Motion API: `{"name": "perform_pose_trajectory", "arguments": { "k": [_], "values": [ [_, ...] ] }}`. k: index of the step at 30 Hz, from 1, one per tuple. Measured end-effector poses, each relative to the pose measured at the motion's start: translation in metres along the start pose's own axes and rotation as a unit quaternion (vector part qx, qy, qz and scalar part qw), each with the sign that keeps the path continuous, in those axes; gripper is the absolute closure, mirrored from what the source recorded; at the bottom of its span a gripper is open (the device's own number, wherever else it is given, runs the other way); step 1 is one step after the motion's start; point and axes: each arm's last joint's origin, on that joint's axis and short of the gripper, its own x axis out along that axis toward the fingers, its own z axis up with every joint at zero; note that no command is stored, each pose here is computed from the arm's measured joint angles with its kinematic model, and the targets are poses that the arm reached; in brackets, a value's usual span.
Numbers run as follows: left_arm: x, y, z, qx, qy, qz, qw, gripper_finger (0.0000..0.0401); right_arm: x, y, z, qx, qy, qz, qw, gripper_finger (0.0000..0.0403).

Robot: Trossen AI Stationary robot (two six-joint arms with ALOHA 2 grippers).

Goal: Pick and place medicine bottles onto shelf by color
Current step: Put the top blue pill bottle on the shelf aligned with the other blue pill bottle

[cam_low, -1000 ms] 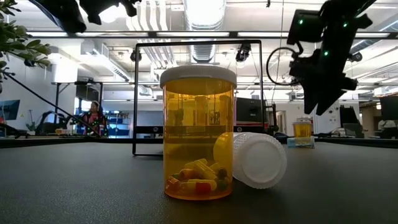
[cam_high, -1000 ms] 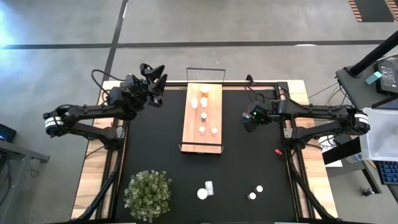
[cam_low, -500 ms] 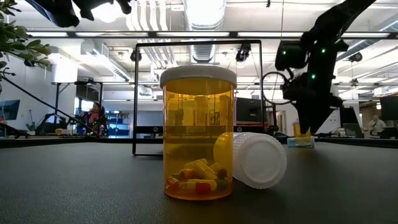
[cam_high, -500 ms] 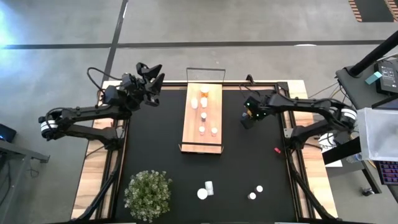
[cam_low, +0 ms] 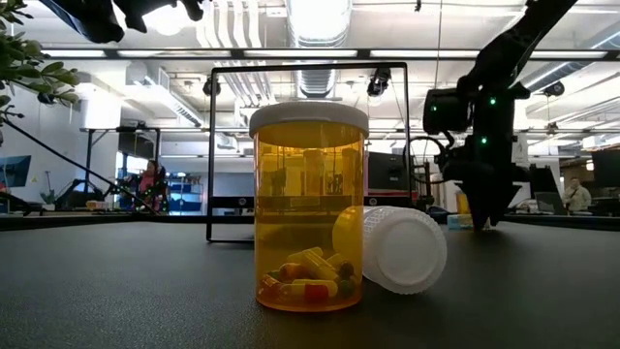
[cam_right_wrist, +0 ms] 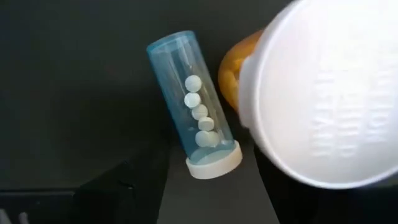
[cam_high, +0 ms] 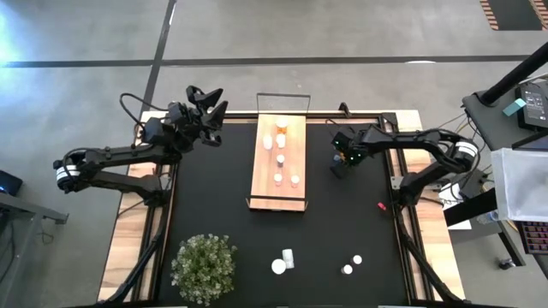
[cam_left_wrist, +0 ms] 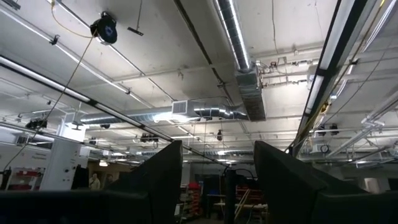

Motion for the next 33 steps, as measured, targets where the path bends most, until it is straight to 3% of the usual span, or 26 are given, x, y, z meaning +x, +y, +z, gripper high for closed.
{"name": "perform_pose_trajectory", "arguments": {
  "k": [5, 17, 25, 28, 33],
  "values": [
    [0.0, 0.0, 0.0, 0.001, 0.0, 0.0, 1.0, 0.022, 0.004, 0.001, 0.001, -0.006, 0.008, 0.004, 1.0, 0.0194],
    [0.0, 0.0, 0.0, 0.001, 0.001, 0.0, 1.0, 0.022, -0.002, 0.001, 0.0, -0.007, 0.002, 0.022, 1.0, 0.0292],
    [0.0, 0.0, -0.001, -0.002, 0.003, 0.002, 1.0, 0.022, -0.021, 0.0, -0.009, 0.028, 0.013, 0.066, 0.997, 0.0286],
    [0.002, 0.001, -0.006, -0.003, 0.033, 0.006, 0.999, 0.022, -0.036, 0.0, -0.011, 0.042, 0.015, 0.086, 0.995, 0.0285],
    [0.01, 0.003, -0.018, -0.006, 0.142, 0.04, 0.989, 0.022, -0.07, -0.002, -0.01, 0.047, 0.005, 0.103, 0.994, 0.029]
  ]
}}
